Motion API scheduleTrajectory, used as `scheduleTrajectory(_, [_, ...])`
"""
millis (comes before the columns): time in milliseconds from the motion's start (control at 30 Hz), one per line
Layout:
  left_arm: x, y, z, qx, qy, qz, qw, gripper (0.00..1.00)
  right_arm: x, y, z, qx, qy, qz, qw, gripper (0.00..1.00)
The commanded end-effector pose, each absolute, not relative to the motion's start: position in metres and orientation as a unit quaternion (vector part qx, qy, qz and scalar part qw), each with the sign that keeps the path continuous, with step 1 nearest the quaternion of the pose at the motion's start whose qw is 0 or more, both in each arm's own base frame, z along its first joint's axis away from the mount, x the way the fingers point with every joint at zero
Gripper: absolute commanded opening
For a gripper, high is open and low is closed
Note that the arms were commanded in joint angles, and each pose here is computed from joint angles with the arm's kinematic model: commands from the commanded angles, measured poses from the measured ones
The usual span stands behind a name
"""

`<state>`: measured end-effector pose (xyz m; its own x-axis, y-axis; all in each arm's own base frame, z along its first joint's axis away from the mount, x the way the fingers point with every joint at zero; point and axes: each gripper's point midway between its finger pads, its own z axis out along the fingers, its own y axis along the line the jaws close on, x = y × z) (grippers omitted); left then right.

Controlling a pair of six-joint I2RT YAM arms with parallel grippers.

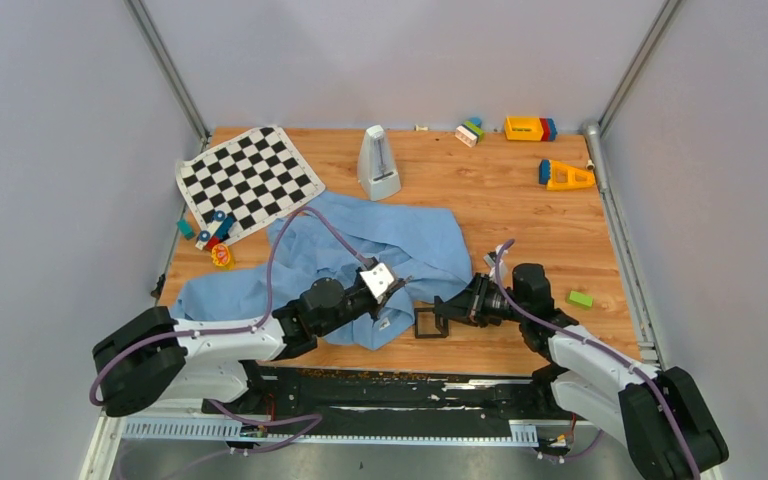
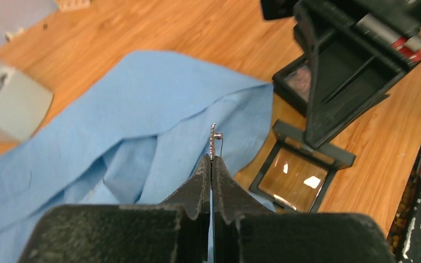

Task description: Remove the brooch from the garment

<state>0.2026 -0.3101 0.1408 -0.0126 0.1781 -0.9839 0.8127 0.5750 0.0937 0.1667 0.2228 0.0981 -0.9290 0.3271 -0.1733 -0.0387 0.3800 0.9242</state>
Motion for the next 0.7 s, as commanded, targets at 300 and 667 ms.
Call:
scheduleTrajectory(300, [0.172,-0.333,0.125,0.552,0.467,-0.246,0.645,0.00,0.169,0.222,0.108,0.080,0.803,0.567,0.165,0.00])
scheduleTrajectory(667, [0.164,-0.351,0.115,0.583,0.447,-0.263,0.625,0.00,0.164,0.223,0.105,0.079,0.803,0.571,0.152,0.00])
